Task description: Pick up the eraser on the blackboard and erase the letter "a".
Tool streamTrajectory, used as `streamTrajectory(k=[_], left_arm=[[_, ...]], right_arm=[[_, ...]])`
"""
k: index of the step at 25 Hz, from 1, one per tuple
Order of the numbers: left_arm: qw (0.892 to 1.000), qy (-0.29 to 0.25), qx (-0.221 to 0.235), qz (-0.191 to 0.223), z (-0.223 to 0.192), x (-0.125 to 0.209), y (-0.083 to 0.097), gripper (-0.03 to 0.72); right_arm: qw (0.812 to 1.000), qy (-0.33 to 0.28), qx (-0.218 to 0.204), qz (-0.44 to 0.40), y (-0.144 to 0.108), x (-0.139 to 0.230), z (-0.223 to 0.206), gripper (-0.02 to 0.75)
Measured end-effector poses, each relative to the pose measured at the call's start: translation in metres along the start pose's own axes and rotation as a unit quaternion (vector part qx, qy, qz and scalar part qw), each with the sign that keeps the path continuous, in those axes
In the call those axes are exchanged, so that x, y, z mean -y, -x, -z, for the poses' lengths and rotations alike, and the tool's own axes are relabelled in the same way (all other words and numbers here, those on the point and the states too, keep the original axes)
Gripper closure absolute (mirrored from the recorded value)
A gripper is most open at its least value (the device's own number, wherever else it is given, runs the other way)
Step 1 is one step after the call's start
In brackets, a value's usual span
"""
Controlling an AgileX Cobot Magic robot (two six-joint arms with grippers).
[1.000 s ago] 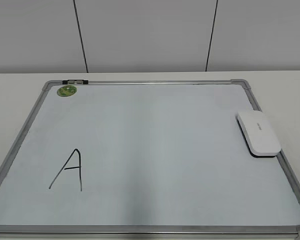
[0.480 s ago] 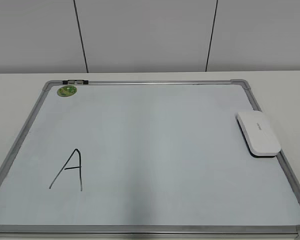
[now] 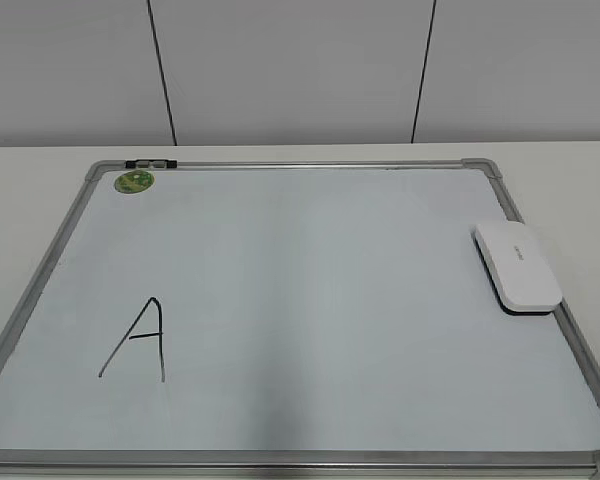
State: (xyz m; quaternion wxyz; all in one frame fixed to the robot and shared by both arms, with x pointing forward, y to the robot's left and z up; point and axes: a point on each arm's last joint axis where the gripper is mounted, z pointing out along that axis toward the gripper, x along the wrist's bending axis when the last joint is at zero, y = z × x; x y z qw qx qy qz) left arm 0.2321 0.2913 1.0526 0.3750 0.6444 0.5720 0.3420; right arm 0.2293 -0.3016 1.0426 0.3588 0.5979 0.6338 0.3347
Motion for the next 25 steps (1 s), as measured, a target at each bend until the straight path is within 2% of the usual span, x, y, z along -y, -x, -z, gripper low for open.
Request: streamTrajectory(k=[11,25], left_arm=[[1.0,0.0,0.0,0.0,0.0,0.0,0.0,0.224],[1.0,0.0,0.0,0.0,0.0,0.0,0.0,0.227]], right_arm=[[1.0,0.0,0.0,-0.001,0.0,0.0,0.0,0.151],[1.0,-0.001,0.0,-0.001,0.0,0.0002,0.0,0.152]])
